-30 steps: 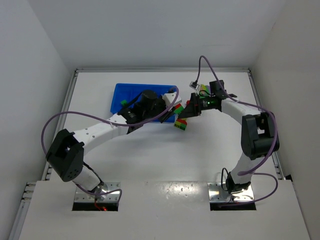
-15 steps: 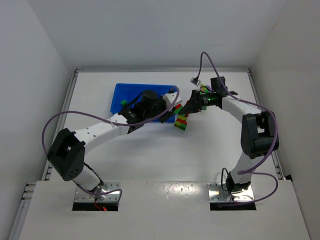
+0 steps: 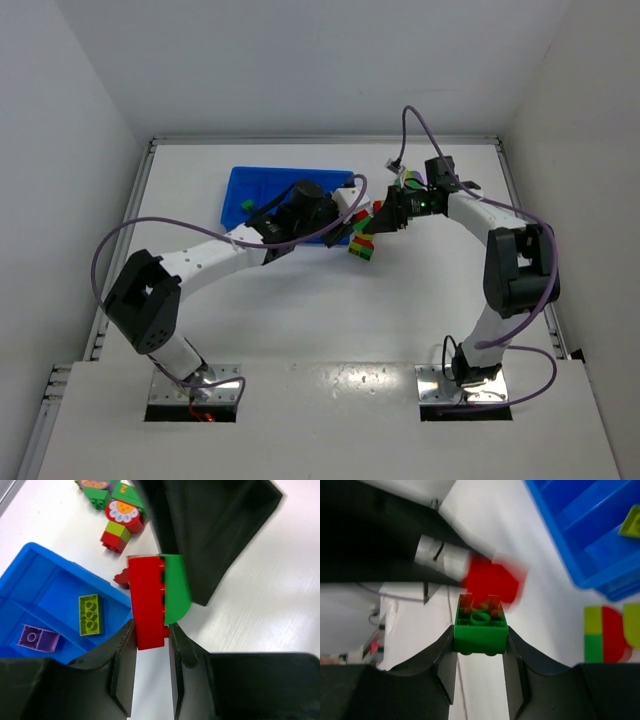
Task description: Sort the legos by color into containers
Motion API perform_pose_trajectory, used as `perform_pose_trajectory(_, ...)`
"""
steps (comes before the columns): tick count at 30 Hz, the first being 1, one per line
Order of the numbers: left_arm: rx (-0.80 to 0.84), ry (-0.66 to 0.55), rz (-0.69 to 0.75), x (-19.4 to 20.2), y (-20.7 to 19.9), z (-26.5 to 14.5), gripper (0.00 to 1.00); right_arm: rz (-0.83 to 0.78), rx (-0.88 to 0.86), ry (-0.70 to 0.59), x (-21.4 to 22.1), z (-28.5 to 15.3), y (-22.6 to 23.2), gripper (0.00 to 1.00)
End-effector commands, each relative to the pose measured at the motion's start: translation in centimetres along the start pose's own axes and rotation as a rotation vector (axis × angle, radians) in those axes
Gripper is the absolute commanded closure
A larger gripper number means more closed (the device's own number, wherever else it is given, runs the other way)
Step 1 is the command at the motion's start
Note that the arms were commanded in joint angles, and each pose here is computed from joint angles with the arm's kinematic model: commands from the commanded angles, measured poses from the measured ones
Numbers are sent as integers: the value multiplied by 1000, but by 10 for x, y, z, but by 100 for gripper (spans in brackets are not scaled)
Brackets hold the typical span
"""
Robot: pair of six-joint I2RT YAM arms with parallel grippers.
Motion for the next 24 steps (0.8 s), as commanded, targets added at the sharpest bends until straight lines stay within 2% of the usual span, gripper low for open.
perform_pose_trajectory(1,-302,-170,-31,-41,55,-10,95,-68,-70,16,12,-7,32,100)
perform_pose_trajectory(10,-545,-206,-81,-48,105,-24,95,-84,-28,41,27,-16,37,100)
perform_pose_trajectory(14,-591,-93,-169,-23,132,-19,95,-130,5,46,15,-17,33,100)
perform_pose_trajectory(22,-709,11,-416,25,183,-13,95,-171,29,39,-14,-13,17,100)
perform_pose_trajectory(24,-713,33,-437,30,190,-11,95,-194,32,33,-21,-13,14,100)
Point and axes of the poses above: each gripper's point midway between its finger pads, its own z axis out along the fingers, its own y axis along the line the jaws close on, x = y × z, the point moved 10 cm from there along -z, back along the fingers, and after that the axes turned 9 degrees about -z, right-handed, at the moved point
